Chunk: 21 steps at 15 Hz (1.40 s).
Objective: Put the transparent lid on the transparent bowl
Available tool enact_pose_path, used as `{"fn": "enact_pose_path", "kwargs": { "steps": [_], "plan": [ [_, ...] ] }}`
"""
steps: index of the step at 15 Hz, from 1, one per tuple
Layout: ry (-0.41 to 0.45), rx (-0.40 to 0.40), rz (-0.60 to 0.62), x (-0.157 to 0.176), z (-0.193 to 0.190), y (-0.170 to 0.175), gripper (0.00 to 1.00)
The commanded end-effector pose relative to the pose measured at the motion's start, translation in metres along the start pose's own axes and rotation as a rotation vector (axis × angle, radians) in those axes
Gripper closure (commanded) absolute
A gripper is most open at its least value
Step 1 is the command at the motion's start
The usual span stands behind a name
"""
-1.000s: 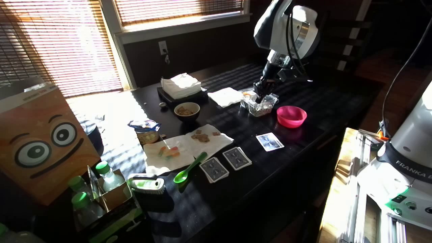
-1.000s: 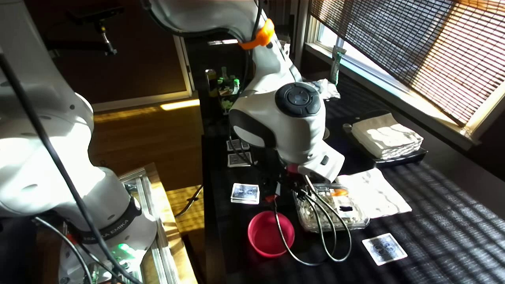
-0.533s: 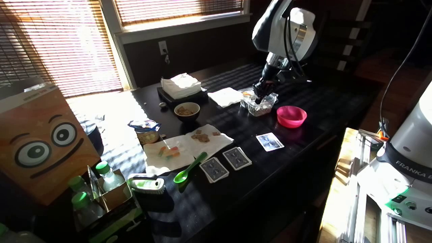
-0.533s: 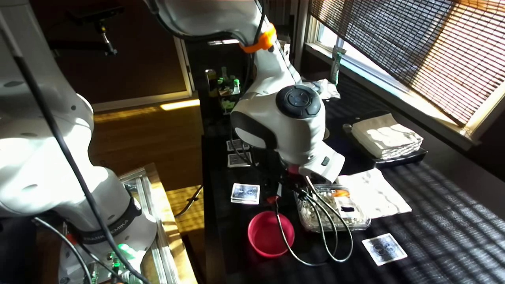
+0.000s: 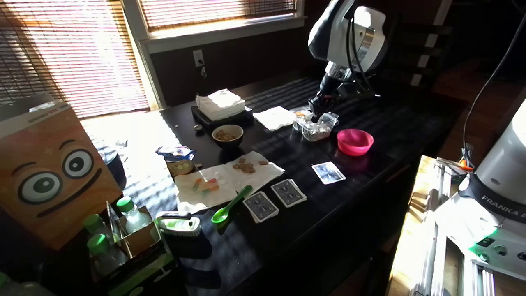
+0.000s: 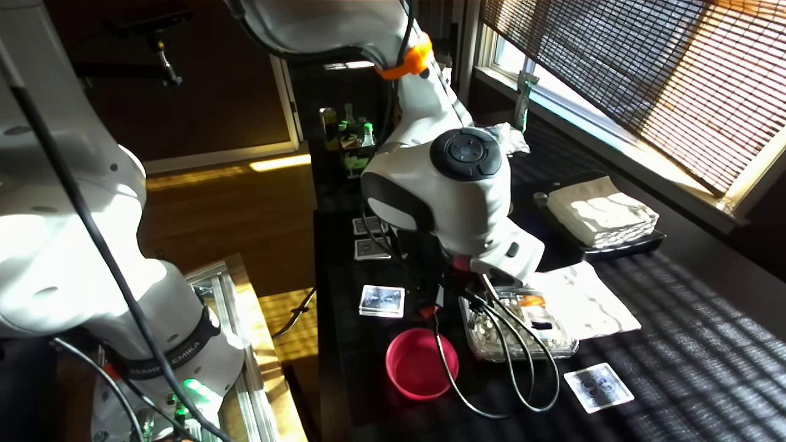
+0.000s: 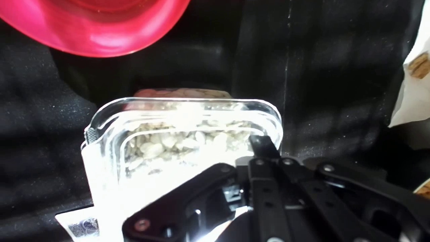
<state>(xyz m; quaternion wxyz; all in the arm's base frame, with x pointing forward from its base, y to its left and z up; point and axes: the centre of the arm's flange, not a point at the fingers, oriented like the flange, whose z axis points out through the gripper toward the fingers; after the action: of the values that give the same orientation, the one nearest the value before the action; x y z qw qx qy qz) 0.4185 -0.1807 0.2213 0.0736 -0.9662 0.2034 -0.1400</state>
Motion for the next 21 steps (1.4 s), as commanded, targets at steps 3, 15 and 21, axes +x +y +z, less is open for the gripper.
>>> {"fn": "enact_pose_path", "kwargs": {
  "steps": [3, 15, 21],
  "plan": [
    [0.07, -0.062, 0.006, 0.009, -0.014, 0.017, 1.0],
    [0.042, -0.184, 0.027, 0.005, 0.0, 0.051, 1.0],
    [0.052, -0.178, 0.029, 0.004, -0.005, 0.049, 1.0]
  ]
}}
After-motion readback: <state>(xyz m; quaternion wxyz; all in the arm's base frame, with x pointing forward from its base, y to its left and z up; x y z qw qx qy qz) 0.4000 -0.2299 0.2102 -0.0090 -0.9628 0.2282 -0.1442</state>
